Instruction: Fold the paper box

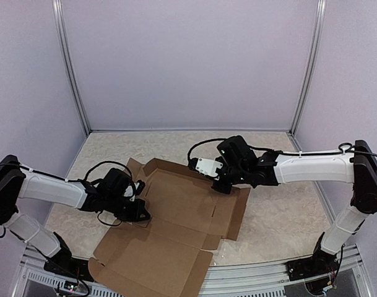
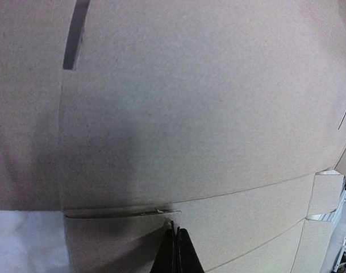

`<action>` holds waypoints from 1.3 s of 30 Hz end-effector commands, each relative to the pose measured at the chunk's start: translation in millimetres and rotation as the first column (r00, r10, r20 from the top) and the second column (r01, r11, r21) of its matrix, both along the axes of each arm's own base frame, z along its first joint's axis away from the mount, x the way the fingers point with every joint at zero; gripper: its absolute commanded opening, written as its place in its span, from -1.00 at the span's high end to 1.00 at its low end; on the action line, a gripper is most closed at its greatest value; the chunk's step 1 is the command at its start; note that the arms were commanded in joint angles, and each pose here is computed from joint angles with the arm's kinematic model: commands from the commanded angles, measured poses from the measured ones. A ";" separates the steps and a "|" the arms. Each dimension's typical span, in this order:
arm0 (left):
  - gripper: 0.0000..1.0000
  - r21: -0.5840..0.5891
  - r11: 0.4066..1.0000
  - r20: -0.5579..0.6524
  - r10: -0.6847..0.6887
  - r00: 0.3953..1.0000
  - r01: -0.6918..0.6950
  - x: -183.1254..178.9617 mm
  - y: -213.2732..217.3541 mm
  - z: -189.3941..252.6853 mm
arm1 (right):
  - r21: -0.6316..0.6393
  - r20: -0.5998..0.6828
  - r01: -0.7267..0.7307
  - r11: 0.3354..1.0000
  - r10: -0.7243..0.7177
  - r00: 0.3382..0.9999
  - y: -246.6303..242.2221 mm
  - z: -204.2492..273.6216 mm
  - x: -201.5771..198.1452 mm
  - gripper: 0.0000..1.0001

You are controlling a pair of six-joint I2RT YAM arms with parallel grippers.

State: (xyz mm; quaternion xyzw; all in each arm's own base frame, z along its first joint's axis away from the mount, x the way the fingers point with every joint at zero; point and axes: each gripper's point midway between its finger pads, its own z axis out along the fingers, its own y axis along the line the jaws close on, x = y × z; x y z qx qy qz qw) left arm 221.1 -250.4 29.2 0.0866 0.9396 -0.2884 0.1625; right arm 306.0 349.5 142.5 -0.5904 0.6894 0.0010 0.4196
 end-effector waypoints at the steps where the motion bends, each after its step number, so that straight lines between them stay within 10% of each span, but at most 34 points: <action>1: 1.00 0.022 1.000 -0.032 0.022 0.999 -0.021 -6.0 2.4 -18.2 | -0.010 -0.012 0.009 1.000 -0.009 1.000 -3.9 -9.0 -2.1 1.00; 12: 1.00 -0.090 0.994 0.081 0.065 0.995 -0.057 18.9 1.9 38.0 | -0.013 0.056 -0.037 0.999 0.038 0.998 -4.6 6.2 -3.0 1.00; 26: -0.01 -0.139 0.988 0.401 0.119 0.908 -0.068 53.9 47.9 178.4 | -0.041 0.229 -0.154 0.987 0.159 0.960 3.9 33.5 -19.7 1.00; 39: -0.54 0.138 0.989 0.546 -0.113 0.830 0.044 66.2 48.2 219.6 | -0.101 0.239 -0.238 0.966 0.256 0.937 13.9 41.8 -43.9 1.00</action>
